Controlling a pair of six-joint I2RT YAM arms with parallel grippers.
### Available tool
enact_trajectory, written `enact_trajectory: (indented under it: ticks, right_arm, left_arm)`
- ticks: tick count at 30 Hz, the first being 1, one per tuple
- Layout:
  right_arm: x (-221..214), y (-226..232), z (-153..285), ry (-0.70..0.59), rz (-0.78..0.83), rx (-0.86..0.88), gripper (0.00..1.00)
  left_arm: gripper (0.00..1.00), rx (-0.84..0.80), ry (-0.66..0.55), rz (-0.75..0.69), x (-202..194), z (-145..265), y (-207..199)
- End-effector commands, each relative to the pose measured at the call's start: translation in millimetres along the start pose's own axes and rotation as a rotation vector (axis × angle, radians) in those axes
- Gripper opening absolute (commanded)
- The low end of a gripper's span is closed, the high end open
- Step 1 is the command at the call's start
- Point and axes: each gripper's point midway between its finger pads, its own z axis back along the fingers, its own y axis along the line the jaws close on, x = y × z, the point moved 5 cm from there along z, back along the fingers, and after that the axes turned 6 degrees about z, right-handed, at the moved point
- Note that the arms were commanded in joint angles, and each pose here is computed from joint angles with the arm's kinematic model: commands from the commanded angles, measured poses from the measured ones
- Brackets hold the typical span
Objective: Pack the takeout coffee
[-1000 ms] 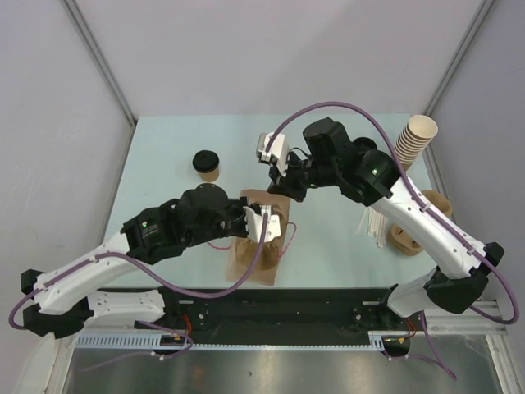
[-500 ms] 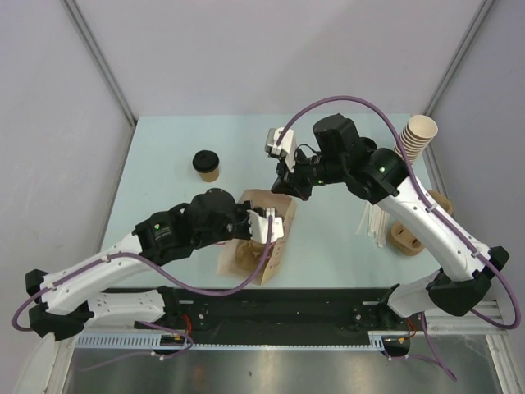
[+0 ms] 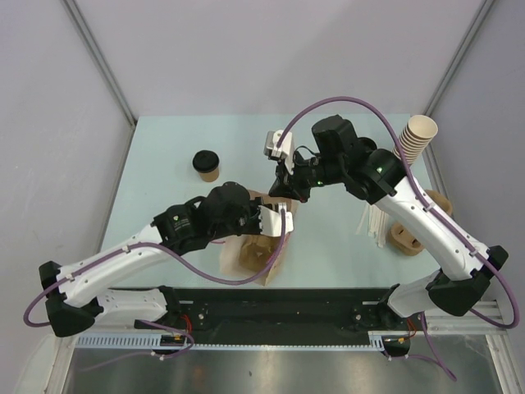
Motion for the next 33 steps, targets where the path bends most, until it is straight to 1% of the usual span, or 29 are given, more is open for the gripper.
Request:
enact_trajectory:
  ticks: [1, 2, 4, 5, 7, 8, 10, 11, 12, 14, 18, 21, 25, 28, 30, 33]
  right_arm:
    - [8, -1, 3, -0.054, 0.032, 0.01, 0.0]
    - [9, -1, 4, -0.058, 0.03, 0.013, 0.0]
    - [8, -1, 4, -0.06, 0.024, 0.017, 0.0]
    - [8, -2, 5, -0.065, 0.02, 0.022, 0.0]
    - [7, -4, 6, -0.068, 0.014, 0.021, 0.0]
    - [7, -3, 7, -0.073, 0.013, 0.025, 0.0]
    - [5, -5, 8, -0.069, 0.009, 0.024, 0.0]
    - [4, -5, 8, -0.069, 0.01, 0.021, 0.0]
    - [2, -5, 8, -0.064, 0.007, 0.023, 0.0]
    - [1, -6, 9, -0.066, 0.005, 0.023, 0.0]
    - [-3, -5, 12, -0.072, 0.01, 0.037, 0.0]
    - [-7, -4, 15, -0.079, 0.03, 0.052, 0.0]
    - [-12, -7, 23, -0.093, 0.043, 0.057, 0.0]
    - [-14, -11, 28, -0.102, 0.054, 0.054, 0.0]
    - [-14, -11, 30, -0.107, 0.062, 0.059, 0.0]
    - [-18, -12, 30, -0.101, 0.056, 0.069, 0.0]
  left_arm:
    - [0.03, -0.009, -0.034, 0.061, 5, -4, 6]
    - [0.06, -0.007, -0.033, 0.074, 4, -4, 8]
    - [0.09, -0.013, -0.041, 0.086, 4, -6, 9]
    - [0.14, -0.011, -0.045, 0.091, 4, -6, 10]
    - [0.18, -0.002, -0.052, 0.094, 5, -6, 12]
    - [0.25, 0.001, -0.055, 0.092, 6, -4, 14]
    - [0.36, 0.003, -0.057, 0.095, 8, 1, 16]
    - [0.44, 0.011, -0.069, 0.097, 12, 5, 19]
    - [0.48, 0.015, -0.075, 0.097, 14, 7, 21]
    - [0.5, 0.005, -0.108, 0.096, 22, 15, 22]
    - [0.51, 0.015, -0.114, 0.099, 27, 23, 27]
    - [0.51, 0.014, -0.154, 0.081, 37, 34, 26]
    - [0.55, -0.052, -0.269, 0.037, 62, 57, 10]
    - [0.56, -0.066, -0.312, 0.004, 77, 72, 1]
    - [0.56, -0.071, -0.323, 0.012, 81, 78, -1]
    - [0.58, -0.071, -0.376, 0.039, 95, 94, 6]
